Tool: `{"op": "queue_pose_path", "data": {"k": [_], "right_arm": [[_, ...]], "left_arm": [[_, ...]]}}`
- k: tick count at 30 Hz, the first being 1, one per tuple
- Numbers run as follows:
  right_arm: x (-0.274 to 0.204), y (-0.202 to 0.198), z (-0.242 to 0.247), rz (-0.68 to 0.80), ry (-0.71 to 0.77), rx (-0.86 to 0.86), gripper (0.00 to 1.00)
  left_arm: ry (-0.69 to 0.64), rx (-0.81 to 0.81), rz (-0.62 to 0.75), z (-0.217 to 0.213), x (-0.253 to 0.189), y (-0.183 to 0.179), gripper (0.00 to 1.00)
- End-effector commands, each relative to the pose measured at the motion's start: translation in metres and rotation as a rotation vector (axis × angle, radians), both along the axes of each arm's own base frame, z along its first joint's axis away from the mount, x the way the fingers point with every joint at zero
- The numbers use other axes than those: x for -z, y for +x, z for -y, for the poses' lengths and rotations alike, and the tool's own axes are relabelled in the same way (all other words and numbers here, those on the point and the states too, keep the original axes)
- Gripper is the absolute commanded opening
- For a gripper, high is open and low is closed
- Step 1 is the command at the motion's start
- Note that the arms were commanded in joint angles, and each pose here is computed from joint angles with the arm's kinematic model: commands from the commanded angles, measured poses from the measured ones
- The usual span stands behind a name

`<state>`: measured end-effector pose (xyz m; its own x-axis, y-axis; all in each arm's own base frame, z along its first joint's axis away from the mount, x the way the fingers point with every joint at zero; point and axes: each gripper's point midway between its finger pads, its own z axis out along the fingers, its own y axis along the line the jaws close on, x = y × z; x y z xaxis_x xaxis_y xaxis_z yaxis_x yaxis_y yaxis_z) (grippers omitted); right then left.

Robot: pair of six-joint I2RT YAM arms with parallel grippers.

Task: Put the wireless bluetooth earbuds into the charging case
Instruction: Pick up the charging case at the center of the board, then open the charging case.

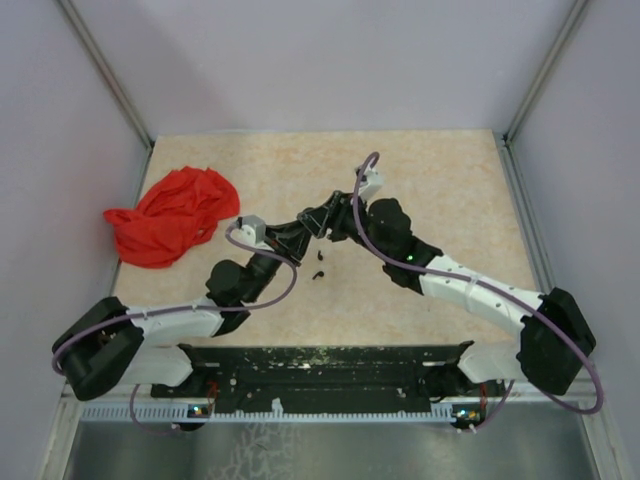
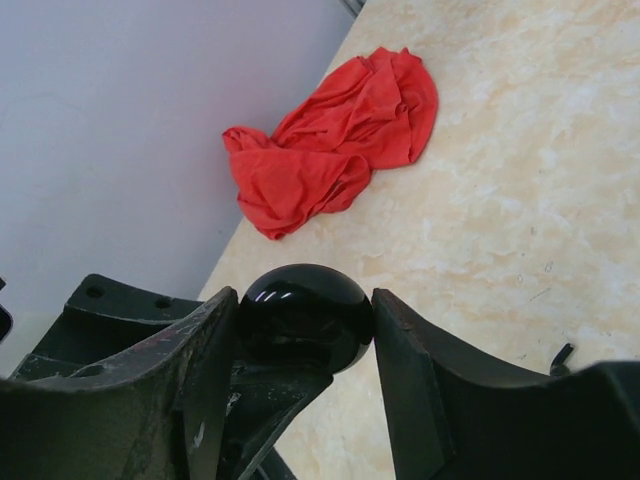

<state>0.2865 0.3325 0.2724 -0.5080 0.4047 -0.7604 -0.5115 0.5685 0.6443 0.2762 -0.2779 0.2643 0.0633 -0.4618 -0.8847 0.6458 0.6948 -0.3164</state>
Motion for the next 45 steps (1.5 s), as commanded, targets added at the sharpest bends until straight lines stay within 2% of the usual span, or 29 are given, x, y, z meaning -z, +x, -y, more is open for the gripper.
{"op": "queue_pose_path", "data": {"k": [1,4,7,13,20,26,31,36,45], "right_arm": [[-0.031,-0.010,0.004,0.123,-0.006,-0.042,0.57],[-0.040,-0.012,0.009,0.178,-0.061,-0.072,0.64],[-0.046,-0.014,0.018,0.211,-0.072,-0.127,0.65],[-0.054,-0.022,0.038,0.335,-0.126,-0.231,0.68],[-0.056,-0.045,0.037,0.453,-0.194,-0.418,0.68],[-0.041,-0.055,0.036,0.527,-0.254,-0.504,0.67],[-0.044,-0.061,0.029,0.572,-0.211,-0.553,0.64],[-0.041,-0.064,0.020,0.591,-0.193,-0.566,0.63],[-0.024,-0.066,-0.002,0.599,-0.247,-0.576,0.61]], "left_arm": [[0.018,0.019,0.100,-0.008,-0.018,-0.013,0.00],[0.076,0.057,0.094,-0.010,-0.010,-0.019,0.00],[0.144,0.108,0.091,-0.015,0.000,-0.023,0.00],[0.198,0.247,0.070,-0.033,0.001,-0.031,0.00],[0.293,0.478,0.088,-0.020,-0.002,-0.059,0.00],[0.293,0.672,0.103,-0.027,-0.011,-0.073,0.00],[0.268,0.788,0.089,-0.028,-0.011,-0.077,0.00],[0.237,0.810,0.089,-0.032,-0.011,-0.080,0.00],[0.244,0.801,0.076,-0.033,-0.009,-0.079,0.00]]}}
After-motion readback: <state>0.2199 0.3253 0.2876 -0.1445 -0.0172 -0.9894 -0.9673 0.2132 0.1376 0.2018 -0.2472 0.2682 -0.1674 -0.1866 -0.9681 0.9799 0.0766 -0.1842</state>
